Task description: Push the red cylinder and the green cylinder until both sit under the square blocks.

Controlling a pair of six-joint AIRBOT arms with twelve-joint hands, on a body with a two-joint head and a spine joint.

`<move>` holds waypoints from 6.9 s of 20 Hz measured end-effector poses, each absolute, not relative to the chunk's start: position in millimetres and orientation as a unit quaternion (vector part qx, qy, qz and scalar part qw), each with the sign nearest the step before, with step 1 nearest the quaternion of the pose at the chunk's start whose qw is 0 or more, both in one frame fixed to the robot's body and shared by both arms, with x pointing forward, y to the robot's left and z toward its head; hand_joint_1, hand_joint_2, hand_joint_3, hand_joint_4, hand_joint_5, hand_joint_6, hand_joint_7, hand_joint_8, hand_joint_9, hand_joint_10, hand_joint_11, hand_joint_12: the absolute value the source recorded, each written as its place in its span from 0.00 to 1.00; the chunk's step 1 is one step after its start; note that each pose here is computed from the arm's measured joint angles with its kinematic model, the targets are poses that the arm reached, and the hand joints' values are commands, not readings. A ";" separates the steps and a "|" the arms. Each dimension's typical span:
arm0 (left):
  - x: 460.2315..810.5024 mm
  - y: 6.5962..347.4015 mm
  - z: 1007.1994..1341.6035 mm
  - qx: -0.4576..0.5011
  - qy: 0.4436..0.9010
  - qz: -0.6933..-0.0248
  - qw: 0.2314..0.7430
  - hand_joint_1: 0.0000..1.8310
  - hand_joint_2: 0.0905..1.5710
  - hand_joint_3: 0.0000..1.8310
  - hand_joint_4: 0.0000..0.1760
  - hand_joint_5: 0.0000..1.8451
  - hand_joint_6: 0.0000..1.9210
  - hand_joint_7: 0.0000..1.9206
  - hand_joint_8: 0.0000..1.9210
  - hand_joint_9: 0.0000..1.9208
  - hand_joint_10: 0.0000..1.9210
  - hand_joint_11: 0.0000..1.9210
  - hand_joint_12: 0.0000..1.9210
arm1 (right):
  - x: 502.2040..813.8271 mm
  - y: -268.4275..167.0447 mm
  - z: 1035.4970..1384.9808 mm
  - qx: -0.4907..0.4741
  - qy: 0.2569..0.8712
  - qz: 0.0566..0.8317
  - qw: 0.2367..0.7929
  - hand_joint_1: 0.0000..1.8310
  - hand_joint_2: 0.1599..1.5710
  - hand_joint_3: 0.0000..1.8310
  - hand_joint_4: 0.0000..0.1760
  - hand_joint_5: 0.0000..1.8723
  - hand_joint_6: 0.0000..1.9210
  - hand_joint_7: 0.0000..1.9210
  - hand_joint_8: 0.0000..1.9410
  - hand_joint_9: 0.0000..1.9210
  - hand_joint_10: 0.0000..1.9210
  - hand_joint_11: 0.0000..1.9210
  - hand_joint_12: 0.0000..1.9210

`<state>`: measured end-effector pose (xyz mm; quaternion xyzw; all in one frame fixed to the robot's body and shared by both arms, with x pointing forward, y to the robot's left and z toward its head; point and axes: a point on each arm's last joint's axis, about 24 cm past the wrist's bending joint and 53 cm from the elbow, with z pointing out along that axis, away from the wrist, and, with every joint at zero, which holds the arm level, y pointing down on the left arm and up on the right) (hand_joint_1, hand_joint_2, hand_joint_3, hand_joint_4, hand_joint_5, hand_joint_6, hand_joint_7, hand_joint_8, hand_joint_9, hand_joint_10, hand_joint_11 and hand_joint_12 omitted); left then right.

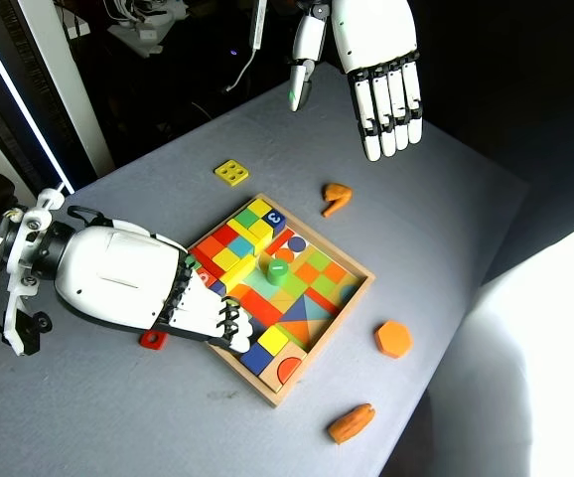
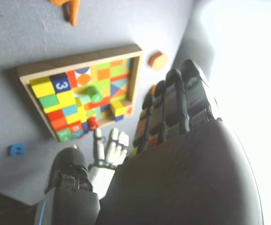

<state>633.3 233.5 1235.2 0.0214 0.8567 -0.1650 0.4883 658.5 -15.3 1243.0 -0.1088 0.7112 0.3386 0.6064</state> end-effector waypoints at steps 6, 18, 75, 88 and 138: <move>633.4 233.5 1235.3 0.021 0.857 -0.165 0.488 0.00 0.75 0.00 0.00 0.01 0.00 0.04 0.00 0.04 0.00 0.00 0.10 | 658.1 -2.1 1262.5 -0.107 0.696 0.356 0.614 0.06 0.72 0.00 0.00 0.45 0.00 0.15 0.00 0.08 0.00 0.00 0.17; 633.3 233.3 1235.2 0.021 0.857 -0.165 0.488 0.00 0.68 0.00 0.00 0.00 0.00 0.03 0.00 0.03 0.00 0.00 0.10 | 668.7 62.1 1272.5 -0.106 0.675 0.396 0.614 0.01 0.71 0.00 0.00 0.44 0.00 0.14 0.00 0.05 0.00 0.00 0.03; 633.7 233.2 1236.0 0.022 0.856 -0.166 0.490 0.00 0.71 0.00 0.00 0.00 0.00 0.02 0.00 0.02 0.00 0.00 0.08 | 656.5 19.7 1216.7 -0.152 0.714 0.346 0.589 0.04 0.72 0.00 0.00 0.45 0.00 0.12 0.00 0.06 0.00 0.00 0.11; 634.0 233.2 1236.5 0.021 0.855 -0.166 0.491 0.00 0.69 0.00 0.00 0.01 0.00 0.04 0.00 0.04 0.00 0.00 0.12 | 650.4 14.7 1213.2 -0.172 0.716 0.334 0.588 0.03 0.74 0.00 0.00 0.44 0.00 0.12 0.00 0.06 0.00 0.00 0.15; 634.0 233.6 1237.8 0.021 0.855 -0.167 0.491 0.00 0.72 0.00 0.00 0.08 0.00 0.14 0.00 0.15 0.01 0.00 0.42 | 618.3 -98.8 1290.7 -0.111 0.694 0.313 0.639 0.04 0.70 0.00 0.00 0.45 0.01 0.22 0.02 0.16 0.04 0.00 0.55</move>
